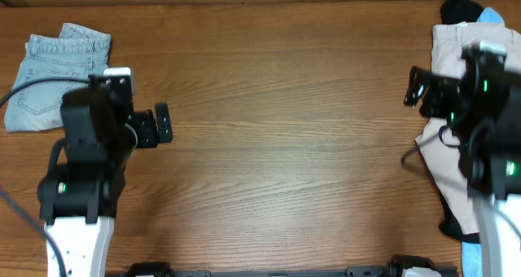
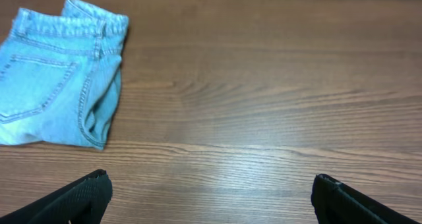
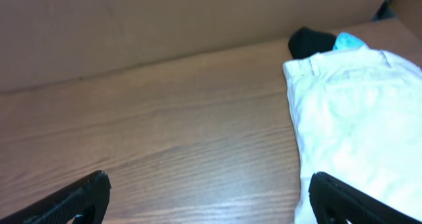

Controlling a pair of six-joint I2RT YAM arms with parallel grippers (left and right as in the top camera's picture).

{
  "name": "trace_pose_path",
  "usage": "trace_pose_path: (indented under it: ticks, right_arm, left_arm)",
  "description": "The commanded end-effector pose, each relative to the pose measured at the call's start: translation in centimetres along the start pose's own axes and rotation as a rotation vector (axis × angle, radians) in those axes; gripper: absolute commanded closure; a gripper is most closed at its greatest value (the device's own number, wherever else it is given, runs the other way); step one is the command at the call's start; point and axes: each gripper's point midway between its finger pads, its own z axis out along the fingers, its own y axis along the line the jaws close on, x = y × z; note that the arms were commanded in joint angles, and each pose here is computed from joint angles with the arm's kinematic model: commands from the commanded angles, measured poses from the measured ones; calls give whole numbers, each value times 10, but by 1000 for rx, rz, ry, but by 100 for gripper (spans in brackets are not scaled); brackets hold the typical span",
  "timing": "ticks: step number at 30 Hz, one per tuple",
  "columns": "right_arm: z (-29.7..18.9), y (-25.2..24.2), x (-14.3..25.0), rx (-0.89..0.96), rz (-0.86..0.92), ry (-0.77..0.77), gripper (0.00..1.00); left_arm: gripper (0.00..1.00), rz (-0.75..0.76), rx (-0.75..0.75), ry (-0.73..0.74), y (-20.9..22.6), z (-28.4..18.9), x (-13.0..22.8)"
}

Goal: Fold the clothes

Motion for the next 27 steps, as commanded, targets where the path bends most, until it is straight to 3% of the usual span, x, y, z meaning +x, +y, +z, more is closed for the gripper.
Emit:
trace_pose_path:
  ticks: [1, 7, 15, 17, 20, 27]
  right_arm:
    - [26, -2, -29, 24, -46, 37, 0]
    - [71, -51, -32, 156, 22, 55, 0]
    - [90, -214, -17, 305, 278, 30, 1]
    - [92, -278, -5, 387, 346, -2, 1]
    - [106, -329, 24, 398, 418, 3, 1]
    - [140, -402, 107, 320, 522, 45, 6]
  left_arm:
    - [0, -5, 3, 52, 0, 18, -1]
    - [0, -9, 71, 152, -12, 47, 14]
    - [0, -8, 106, 136, -18, 51, 9]
    - [0, -8, 106, 135, -18, 51, 9]
    - [0, -8, 106, 144, -18, 55, 10]
    - [0, -19, 105, 202, -19, 71, 21]
